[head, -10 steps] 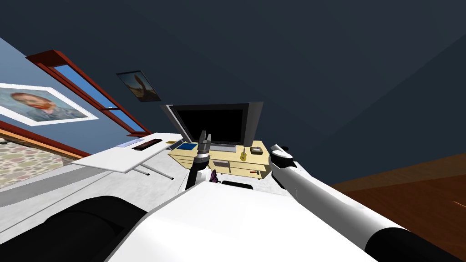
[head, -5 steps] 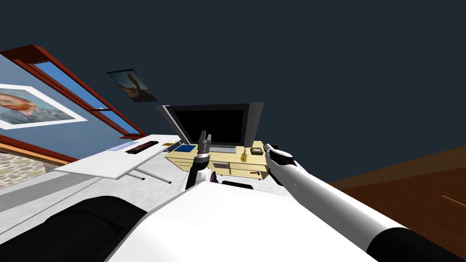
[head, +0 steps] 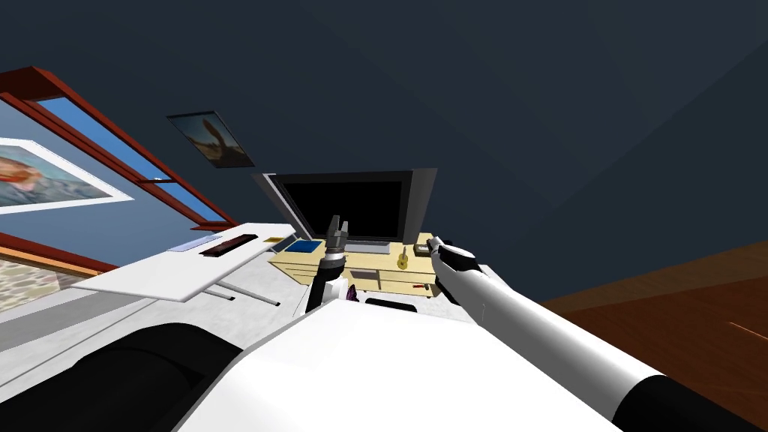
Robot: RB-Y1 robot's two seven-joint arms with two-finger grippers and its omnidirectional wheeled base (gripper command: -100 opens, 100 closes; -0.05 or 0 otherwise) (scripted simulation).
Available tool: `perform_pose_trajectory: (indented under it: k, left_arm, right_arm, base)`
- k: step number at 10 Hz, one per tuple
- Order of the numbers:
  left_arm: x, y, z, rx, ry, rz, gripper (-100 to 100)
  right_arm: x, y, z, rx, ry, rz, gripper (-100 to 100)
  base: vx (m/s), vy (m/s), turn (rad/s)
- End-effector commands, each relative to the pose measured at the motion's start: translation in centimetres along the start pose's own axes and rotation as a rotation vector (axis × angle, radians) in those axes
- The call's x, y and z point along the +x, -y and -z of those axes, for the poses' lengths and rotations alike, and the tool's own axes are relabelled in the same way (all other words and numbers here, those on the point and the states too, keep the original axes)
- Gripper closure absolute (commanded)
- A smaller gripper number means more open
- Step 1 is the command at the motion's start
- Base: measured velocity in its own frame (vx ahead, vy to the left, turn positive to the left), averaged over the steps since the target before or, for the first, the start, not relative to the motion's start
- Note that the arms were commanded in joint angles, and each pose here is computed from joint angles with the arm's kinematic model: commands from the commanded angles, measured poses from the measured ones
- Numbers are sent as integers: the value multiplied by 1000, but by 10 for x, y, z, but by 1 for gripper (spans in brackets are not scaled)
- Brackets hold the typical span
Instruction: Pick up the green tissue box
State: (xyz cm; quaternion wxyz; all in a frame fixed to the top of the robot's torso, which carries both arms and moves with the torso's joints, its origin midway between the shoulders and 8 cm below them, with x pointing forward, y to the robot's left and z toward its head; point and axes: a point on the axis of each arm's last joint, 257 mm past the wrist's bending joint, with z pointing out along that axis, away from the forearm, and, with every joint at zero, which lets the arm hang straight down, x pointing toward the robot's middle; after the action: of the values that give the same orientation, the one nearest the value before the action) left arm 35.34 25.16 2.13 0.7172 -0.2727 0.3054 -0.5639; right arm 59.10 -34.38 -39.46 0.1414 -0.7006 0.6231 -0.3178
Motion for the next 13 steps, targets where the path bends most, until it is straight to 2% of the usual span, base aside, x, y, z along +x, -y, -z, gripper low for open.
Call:
perform_pose_trajectory:
  k: [1,2,3,4,5,6,7,9,11,12,13]
  left_arm:
    - [0,0,0,0,0,0,0]
    - [0,0,0,0,0,0,0]
    - [0,0,0,0,0,0,0]
    - [0,0,0,0,0,0,0]
    - [0,0,0,0,0,0,0]
    - [0,0,0,0,0,0,0]
    - [0,0,0,0,0,0,0]
    - [0,0,0,0,0,0,0]
    - [0,0,0,0,0,0,0]
    - [0,0,0,0,0,0,0]
    - [0,0,0,0,0,0,0]
  right_arm:
    - [-5,1,0,-1,4,-10,-100]
    - [-38,-2,-1,-7,60,-33,-100]
    - [-22,2,0,-3,32,-19,-100]
    - [-25,2,0,-4,37,-23,0]
    - [-1,-16,-2,-26,13,-63,-100]
    - [22,-35,-3,-49,-13,-96,-100]
    - [13,-32,-4,-49,2,-71,-100]
    - [21,-34,-3,-45,-12,-103,-100]
    - [67,-70,-1,-78,-64,-179,-100]
    - [58,-68,-3,-84,-48,-146,-100]
    - [67,-71,-1,-82,-65,-170,-100]
  base:
    - [21,9,11]
    - [56,15,-2]
    - [34,11,4]
    - [0,0,0]
    - [-14,1,319]
    - [-35,-19,448]
    - [-32,-23,195]
    - [-7,-5,-11]
    - [-24,-5,385]
    - [-29,-18,192]
    - [-12,-9,-2]
